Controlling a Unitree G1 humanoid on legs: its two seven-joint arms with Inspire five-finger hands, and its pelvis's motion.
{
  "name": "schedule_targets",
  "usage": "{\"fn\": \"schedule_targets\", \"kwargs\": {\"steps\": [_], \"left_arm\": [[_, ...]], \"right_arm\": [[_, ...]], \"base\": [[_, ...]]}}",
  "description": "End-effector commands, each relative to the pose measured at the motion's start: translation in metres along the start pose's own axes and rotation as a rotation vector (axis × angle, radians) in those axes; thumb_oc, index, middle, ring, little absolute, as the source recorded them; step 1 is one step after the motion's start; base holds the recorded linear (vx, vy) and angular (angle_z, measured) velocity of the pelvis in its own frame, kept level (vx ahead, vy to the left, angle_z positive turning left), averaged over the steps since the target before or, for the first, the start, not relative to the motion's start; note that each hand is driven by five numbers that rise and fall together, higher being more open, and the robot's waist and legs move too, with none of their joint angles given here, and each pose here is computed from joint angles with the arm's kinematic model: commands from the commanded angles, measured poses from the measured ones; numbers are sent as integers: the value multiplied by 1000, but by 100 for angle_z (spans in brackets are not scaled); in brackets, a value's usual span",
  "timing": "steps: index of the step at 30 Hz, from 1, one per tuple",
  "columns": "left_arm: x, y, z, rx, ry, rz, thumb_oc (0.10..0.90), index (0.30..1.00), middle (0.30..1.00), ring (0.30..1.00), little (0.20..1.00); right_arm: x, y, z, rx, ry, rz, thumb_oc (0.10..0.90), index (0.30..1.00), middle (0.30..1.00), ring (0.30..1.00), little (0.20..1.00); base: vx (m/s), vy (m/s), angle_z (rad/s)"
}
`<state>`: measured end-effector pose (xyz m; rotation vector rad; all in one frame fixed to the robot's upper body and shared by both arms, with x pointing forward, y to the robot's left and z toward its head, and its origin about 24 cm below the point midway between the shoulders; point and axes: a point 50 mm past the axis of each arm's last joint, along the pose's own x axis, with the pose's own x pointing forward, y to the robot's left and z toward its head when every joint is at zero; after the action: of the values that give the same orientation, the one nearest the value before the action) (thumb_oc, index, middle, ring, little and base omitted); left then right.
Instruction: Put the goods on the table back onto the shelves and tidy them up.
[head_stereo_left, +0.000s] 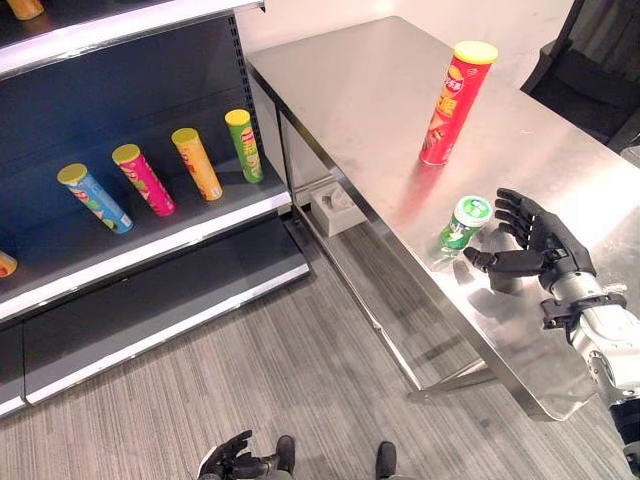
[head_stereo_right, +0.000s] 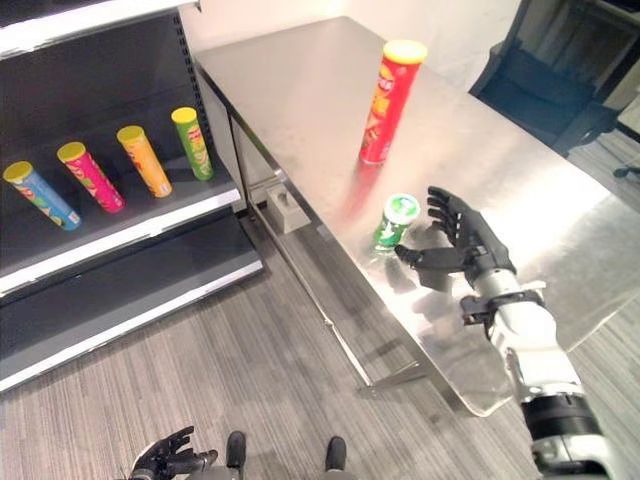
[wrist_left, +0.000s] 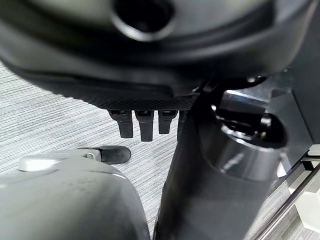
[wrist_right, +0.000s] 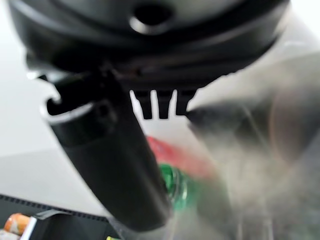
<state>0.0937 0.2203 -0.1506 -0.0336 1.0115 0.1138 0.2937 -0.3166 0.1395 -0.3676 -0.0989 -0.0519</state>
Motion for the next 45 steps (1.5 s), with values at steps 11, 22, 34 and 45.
{"fn": "schedule_targets", "kwargs": {"steps": [11, 22, 34, 45], "left_arm": [[0, 20, 9, 81, -19, 46, 800, 900, 900, 900, 900], [1, 21, 12, 77, -30, 59, 800, 900, 900, 900, 900], [-1, 29, 11, 69, -29, 94, 800, 900, 900, 900, 900], [-2, 33, 22, 37, -84, 105, 800, 900, 900, 900, 900]], "right_arm": [[29, 5, 57, 49, -246, -3, 800, 900, 900, 900, 900], [36, 8, 57, -57, -213, -15, 400, 300, 300, 300, 300], [25, -5, 64, -113, -254, -70, 400, 300, 300, 300, 300], [1, 1, 152, -142, -684, -91, 400, 300, 300, 300, 300]], "base": [[7, -1, 6], [1, 0, 3], [0, -5, 1], [-16, -103, 13]]}}
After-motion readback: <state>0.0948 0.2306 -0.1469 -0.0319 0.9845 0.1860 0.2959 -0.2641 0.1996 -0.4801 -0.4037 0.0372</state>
